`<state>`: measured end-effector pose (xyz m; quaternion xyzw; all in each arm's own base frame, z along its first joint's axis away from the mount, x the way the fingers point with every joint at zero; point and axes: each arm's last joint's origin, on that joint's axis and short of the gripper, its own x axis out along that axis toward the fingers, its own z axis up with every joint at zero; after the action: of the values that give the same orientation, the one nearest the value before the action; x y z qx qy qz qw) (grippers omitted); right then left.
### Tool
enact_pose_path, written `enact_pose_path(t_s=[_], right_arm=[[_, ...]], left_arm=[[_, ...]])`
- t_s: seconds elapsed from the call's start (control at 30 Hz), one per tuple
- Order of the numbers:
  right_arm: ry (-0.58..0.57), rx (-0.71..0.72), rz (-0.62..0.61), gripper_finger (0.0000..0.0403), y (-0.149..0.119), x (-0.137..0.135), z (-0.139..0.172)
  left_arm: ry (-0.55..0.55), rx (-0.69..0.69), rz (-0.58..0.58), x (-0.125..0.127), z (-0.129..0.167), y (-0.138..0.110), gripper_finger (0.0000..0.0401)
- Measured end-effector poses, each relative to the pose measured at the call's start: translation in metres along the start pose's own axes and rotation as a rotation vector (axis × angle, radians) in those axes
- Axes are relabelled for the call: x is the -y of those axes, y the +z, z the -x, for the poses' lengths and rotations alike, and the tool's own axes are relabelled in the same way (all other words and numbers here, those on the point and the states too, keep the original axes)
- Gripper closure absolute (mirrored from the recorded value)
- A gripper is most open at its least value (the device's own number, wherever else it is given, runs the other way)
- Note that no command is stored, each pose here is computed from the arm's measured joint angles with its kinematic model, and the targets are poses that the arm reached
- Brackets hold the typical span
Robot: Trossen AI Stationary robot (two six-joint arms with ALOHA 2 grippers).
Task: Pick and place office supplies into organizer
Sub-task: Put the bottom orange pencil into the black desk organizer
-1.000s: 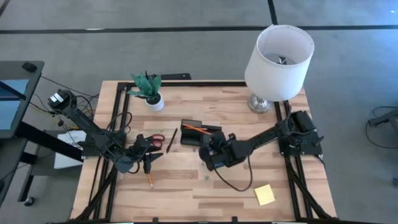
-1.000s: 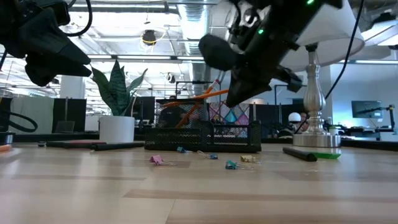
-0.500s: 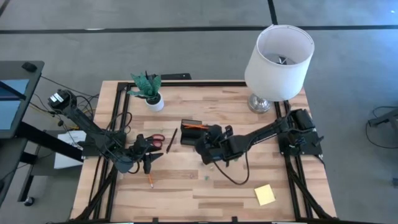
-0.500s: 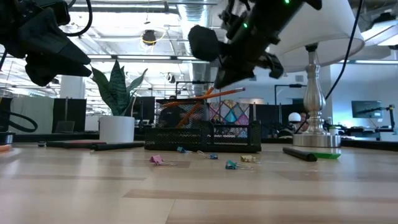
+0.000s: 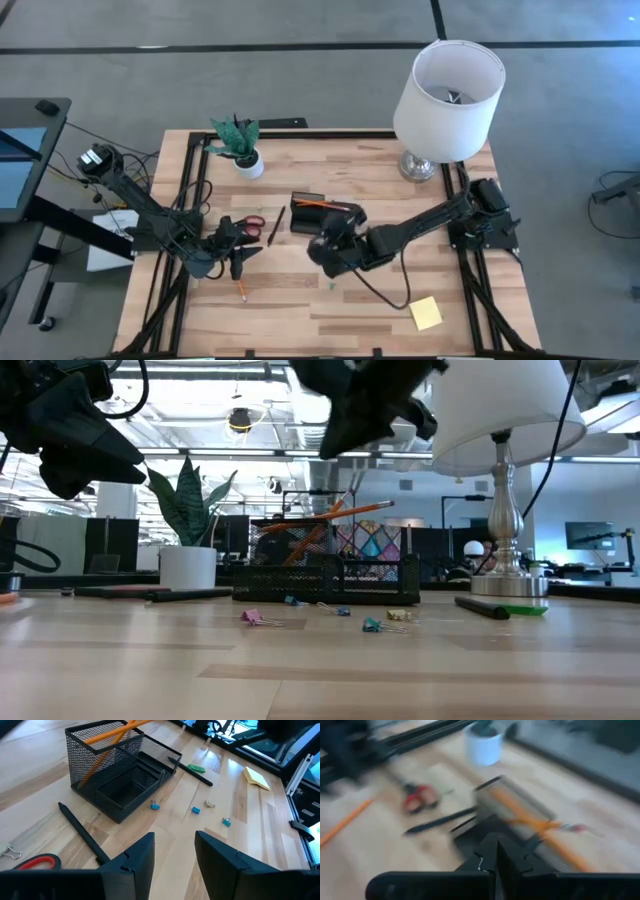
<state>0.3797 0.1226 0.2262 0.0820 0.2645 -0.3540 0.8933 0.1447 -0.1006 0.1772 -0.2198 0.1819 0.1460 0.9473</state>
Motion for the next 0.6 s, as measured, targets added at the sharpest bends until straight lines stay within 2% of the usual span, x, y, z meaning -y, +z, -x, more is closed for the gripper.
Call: enact_pose_path(t_s=[0.07, 0.17, 0.23, 0.5, 0.6], right_arm=[[0.097, -0.066, 0.008, 0.0403, 0.001, -0.007, 0.007], [0.294, -0.246, -0.004, 0.0403, 0.003, -0.013, 0.01], [0.366, -0.313, -0.017, 0.0403, 0.005, -0.015, 0.01], [0.388, -0.309, 0.045, 0.0403, -0.006, -0.023, 0.033], [0.35, -0.237, 0.081, 0.0403, -0.003, -0.018, 0.065]], left_arm=[[0.0, 0.0, 0.0, 0.0, 0.0, 0.0, 0.0264], [0.0, 0.0, 0.0, 0.0, 0.0, 0.0, 0.0264], [0.001, -0.001, -0.003, 0.0, 0.0, 0.0, 0.0264], [-0.01, -0.037, -0.018, -0.001, -0.001, -0.001, 0.0264], [-0.063, -0.063, -0.137, 0.001, -0.004, 0.002, 0.0264]])
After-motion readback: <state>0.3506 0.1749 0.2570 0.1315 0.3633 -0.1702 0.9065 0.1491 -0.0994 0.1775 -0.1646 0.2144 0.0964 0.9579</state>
